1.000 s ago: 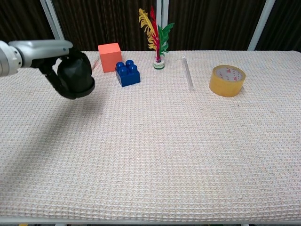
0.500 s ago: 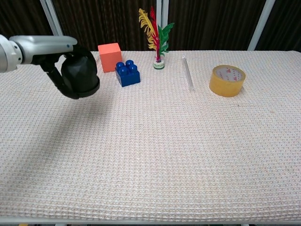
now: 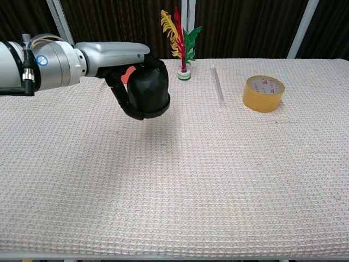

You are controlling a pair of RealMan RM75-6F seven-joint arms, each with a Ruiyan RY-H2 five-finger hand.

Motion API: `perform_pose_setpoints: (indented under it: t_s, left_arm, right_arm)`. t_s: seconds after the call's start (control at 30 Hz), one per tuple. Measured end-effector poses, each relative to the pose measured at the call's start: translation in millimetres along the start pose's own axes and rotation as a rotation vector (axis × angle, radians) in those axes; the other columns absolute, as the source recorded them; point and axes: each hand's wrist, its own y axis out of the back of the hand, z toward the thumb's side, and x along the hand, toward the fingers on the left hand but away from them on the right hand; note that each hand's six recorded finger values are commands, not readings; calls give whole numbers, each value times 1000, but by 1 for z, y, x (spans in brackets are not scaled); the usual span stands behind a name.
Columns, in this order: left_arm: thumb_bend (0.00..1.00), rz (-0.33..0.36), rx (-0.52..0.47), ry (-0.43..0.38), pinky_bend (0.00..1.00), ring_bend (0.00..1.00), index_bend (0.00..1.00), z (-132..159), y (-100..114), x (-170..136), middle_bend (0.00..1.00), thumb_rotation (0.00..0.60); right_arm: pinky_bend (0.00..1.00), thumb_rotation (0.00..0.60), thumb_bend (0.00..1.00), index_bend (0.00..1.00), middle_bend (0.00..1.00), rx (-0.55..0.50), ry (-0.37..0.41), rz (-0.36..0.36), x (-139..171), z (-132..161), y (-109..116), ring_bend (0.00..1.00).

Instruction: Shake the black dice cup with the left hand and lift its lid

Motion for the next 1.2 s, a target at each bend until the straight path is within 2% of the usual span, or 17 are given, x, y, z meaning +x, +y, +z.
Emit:
perform_pose_setpoints:
  t_s: [0.07,0.23,0.3,0.33,0.37,0.43,0.6,0.67,0.77,0.9,1.0,1.07,1.17,1.2]
  left_arm:
    - [231,15,9,48,243,174,381,-18,6,-5,493,600]
    - [231,85,60,270,241,174,384,-105,48,-29,495,600]
    - [231,101,51,334,240,173,384,-128,60,-36,496,600]
    - [231,98,43,341,240,173,384,-130,60,-37,497,600]
    - [231,90,35,334,240,173,384,-127,58,-37,497,600]
    - [231,56,16,270,240,173,384,-104,47,-32,497,600]
    - [231,-25,-4,-4,240,173,384,-5,12,-15,497,600]
    - [231,-22,1,-53,240,173,384,13,7,-10,497,600]
    - [232,-7,14,-11,240,173,385,-2,9,-4,497,600]
    - [231,14,19,186,238,174,386,-71,20,1,497,600]
    - [231,26,-4,270,236,173,385,-98,26,-3,497,600]
    - [232,18,-14,258,236,173,385,-93,25,-4,497,600]
    - [231,-25,-10,153,236,173,384,-57,12,-7,497,600]
    - [231,-45,-4,95,236,173,383,-37,5,-10,497,600]
  right_arm:
    - [0,600,77,0,0,1,4,1,1,-1,-1,0]
    - [0,600,77,0,0,-4,-18,-4,1,-9,0,0]
    - [0,600,76,0,0,0,-20,-6,1,-9,1,0]
    - [0,600,76,0,0,3,-20,-5,0,-9,1,0]
    - [0,600,77,0,0,4,-19,-4,0,-8,0,0]
    - [0,600,77,0,0,6,-12,2,0,-5,-1,0]
    - [0,600,77,0,0,9,1,-1,3,-1,0,0]
    - [0,600,77,0,0,8,-7,-3,3,-3,1,0]
    - [0,600,77,0,0,5,-15,0,2,-7,1,0]
    - [0,600,77,0,0,4,-23,6,2,-10,-1,0]
    - [0,600,78,0,0,2,-19,13,1,-8,-4,0]
    - [0,600,77,0,0,5,-9,16,1,-5,-5,0]
    - [0,600,77,0,0,8,2,16,2,-2,-5,0]
    - [0,600,77,0,0,9,3,15,2,-2,-4,0]
